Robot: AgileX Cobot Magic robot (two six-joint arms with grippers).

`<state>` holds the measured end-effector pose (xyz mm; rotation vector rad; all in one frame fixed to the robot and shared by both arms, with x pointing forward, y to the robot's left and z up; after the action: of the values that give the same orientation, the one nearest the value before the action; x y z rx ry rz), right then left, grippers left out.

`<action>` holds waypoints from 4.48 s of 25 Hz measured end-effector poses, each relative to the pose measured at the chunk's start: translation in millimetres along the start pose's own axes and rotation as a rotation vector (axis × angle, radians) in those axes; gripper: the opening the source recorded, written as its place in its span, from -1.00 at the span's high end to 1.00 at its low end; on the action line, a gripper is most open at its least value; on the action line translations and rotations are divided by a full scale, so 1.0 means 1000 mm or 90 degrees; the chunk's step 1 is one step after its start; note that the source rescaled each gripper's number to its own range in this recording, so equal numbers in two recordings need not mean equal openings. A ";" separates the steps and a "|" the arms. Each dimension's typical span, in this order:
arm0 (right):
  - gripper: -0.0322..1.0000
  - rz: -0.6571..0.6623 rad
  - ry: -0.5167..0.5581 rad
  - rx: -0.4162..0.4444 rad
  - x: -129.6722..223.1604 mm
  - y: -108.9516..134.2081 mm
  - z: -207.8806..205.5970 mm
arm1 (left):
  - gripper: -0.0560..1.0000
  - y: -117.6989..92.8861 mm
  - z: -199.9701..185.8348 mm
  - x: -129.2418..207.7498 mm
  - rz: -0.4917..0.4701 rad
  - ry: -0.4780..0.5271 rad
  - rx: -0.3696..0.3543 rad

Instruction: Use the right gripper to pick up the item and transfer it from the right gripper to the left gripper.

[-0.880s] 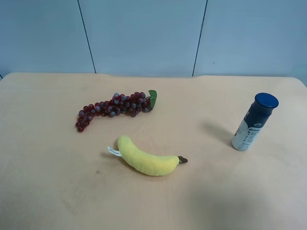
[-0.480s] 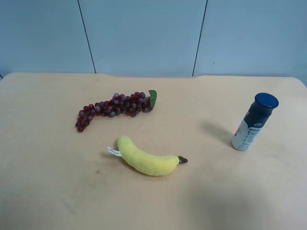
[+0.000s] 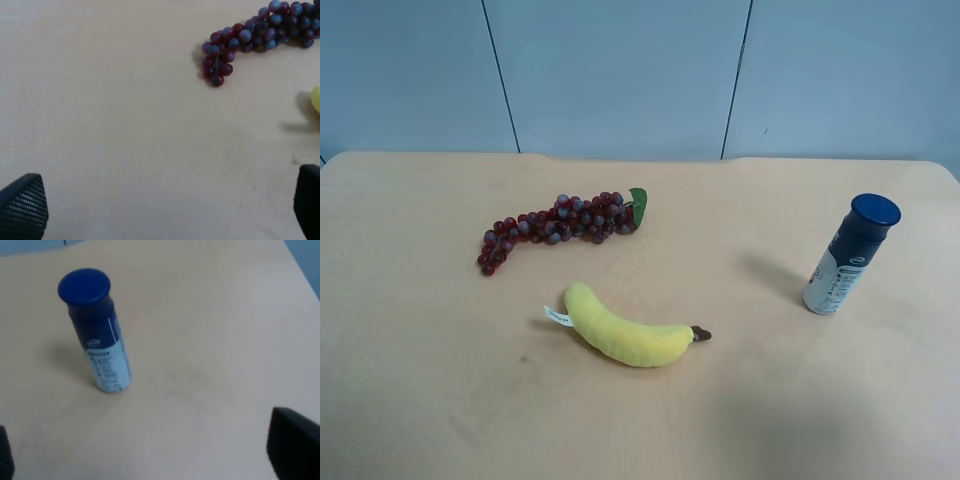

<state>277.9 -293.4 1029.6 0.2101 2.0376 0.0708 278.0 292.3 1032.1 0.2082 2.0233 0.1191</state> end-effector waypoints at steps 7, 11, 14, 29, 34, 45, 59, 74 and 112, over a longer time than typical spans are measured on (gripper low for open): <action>-1.00 0.001 0.012 0.001 -0.003 0.001 -0.001 | -1.00 0.000 0.000 0.000 0.000 0.000 0.000; -1.00 0.001 0.043 0.009 -0.046 0.005 -0.005 | -1.00 0.000 0.000 0.000 0.000 0.000 0.000; -1.00 -0.006 0.064 0.025 -0.088 0.007 -0.002 | -1.00 0.000 0.000 0.000 0.000 0.000 0.000; -1.00 0.018 0.310 0.045 -0.177 0.016 0.119 | -1.00 0.000 0.000 0.000 0.000 0.000 0.000; -1.00 0.042 0.420 0.031 -0.158 0.018 0.170 | -1.00 0.000 0.000 0.000 0.000 0.000 0.000; -1.00 0.052 0.570 -0.030 -0.118 0.026 0.232 | -1.00 0.000 0.000 0.000 0.000 0.000 0.000; -1.00 -0.089 0.602 0.003 -0.097 0.059 0.244 | -1.00 0.000 0.000 0.000 0.000 0.000 0.000; -1.00 -0.093 0.661 0.039 -0.072 0.052 0.271 | -1.00 0.000 0.000 0.000 0.000 0.000 0.000; 0.92 -0.062 0.567 -0.041 -0.119 0.085 0.250 | -1.00 0.000 0.000 0.000 0.000 0.000 0.000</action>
<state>563.0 -241.6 1030.8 0.0303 2.9224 0.1958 278.0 292.3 1032.1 0.2080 2.0234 0.1189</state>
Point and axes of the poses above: a point on each arm's last joint axis where the gripper is mounted, z pointing out along that axis toward the gripper, y along the wrist's bending axis when the last joint is at zero, x = y × z, the point moved 5 cm from there along z, pointing out along that axis toward the gripper, and after that the axes turned 8 degrees about z, right-handed, at the moved point
